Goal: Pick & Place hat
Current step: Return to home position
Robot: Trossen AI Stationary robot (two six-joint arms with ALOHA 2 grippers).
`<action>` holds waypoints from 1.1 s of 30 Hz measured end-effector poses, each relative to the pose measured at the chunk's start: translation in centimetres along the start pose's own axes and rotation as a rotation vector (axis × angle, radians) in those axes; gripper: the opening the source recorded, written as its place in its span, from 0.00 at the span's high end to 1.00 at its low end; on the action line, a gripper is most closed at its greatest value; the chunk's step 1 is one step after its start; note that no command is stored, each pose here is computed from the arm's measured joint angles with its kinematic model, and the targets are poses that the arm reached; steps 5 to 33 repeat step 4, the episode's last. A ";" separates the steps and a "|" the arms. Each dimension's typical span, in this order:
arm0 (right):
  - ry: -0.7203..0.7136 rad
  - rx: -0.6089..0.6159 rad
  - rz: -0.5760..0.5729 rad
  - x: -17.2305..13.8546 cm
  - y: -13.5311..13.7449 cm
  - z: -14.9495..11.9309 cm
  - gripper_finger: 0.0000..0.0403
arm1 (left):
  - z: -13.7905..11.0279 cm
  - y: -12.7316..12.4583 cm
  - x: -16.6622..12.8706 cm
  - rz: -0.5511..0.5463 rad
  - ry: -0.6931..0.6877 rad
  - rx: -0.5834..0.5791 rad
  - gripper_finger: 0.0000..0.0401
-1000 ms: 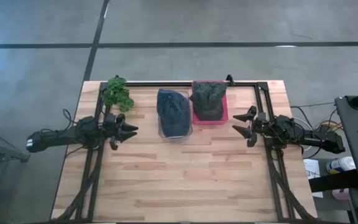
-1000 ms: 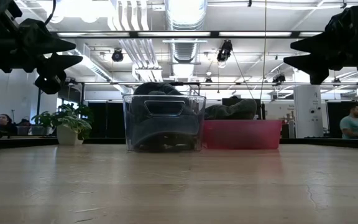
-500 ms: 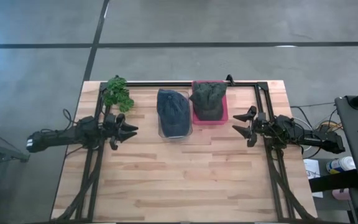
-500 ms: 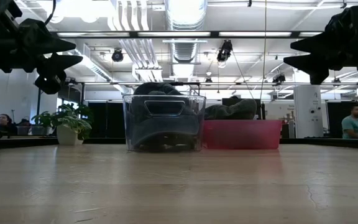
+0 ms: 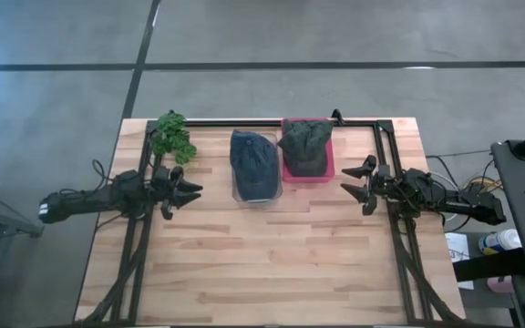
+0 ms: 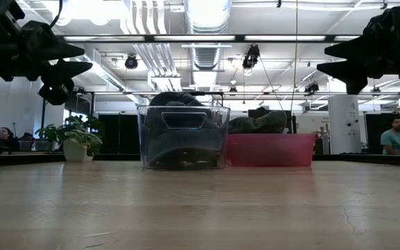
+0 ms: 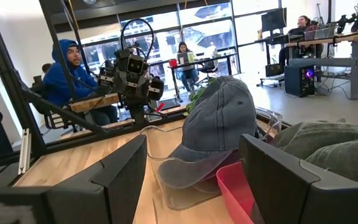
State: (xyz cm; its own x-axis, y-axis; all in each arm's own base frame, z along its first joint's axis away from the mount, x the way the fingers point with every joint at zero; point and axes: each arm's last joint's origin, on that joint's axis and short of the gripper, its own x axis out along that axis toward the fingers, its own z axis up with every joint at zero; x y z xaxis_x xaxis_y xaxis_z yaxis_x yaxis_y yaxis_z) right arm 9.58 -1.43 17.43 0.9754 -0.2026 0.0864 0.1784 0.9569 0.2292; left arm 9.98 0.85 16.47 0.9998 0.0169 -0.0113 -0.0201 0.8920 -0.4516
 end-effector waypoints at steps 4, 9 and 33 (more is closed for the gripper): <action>0.000 0.000 0.000 0.0 0.0 0.0 0.38 | 0.0 0.0 0.0 0.000 0.000 0.000 0.67; 0.000 0.000 0.000 0.0 0.0 0.0 0.38 | 0.0 0.0 0.0 0.000 0.000 0.000 0.67; 0.000 0.000 0.000 0.0 0.0 0.0 0.38 | 0.0 0.0 0.0 0.000 0.000 0.000 0.67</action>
